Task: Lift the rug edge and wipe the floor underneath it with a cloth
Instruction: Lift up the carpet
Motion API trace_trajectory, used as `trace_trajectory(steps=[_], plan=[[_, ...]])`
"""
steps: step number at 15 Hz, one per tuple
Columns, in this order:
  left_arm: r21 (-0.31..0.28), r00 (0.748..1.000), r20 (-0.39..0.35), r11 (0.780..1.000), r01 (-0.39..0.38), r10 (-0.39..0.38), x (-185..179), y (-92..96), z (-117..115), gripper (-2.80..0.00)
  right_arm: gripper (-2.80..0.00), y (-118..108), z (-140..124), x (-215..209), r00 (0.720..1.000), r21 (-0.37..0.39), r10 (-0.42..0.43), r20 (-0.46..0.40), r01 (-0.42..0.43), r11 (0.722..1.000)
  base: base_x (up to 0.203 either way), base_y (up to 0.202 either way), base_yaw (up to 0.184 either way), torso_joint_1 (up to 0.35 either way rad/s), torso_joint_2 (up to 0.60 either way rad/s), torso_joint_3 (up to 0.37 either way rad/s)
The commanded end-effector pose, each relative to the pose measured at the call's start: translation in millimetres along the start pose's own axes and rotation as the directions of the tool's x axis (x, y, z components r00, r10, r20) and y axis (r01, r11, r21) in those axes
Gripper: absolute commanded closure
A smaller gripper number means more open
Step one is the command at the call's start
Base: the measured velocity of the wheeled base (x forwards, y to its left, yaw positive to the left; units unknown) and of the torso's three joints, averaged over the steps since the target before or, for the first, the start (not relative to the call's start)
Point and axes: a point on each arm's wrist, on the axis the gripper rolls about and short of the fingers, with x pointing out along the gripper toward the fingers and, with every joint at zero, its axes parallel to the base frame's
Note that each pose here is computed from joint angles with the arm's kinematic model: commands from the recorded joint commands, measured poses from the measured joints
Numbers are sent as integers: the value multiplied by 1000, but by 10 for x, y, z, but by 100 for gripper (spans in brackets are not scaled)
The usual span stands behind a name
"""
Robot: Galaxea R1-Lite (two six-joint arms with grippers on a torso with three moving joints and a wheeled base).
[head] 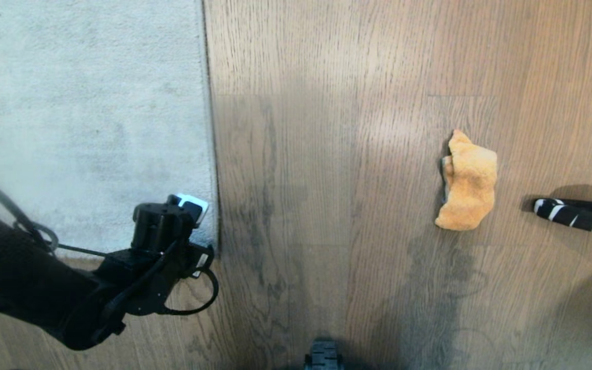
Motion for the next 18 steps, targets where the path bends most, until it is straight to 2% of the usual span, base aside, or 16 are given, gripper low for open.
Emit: trace_trajectory(steps=[1, 9, 11, 18], plan=[[0, 1000, 6, 1000, -2, 2, 65, -55, -4, -280, 0, 0, 1, 0, 1000, 0, -1, 1, 1, 1000, 0, 0, 0, 0, 0, 0], [-23, 998, 59, 1000, 3, -1, 83, -132, 128, -280, 0, 0, 1, 0, 1000, 0, -1, 1, 1, 1000, 0, 0, 0, 0, 0, 0], [-23, 998, 63, 999, -23, 25, 58, -169, 157, -280, 0, 0, 1, 0, 1000, 0, 0, 1, 0, 1000, 0, 0, 0, 0, 0, 0], [6, 999, 24, 999, -43, 43, 40, -173, 51, -280, 0, 0, 1, 0, 1000, 0, 0, 1, 0, 1000, 0, 0, 0, 0, 0, 0]])
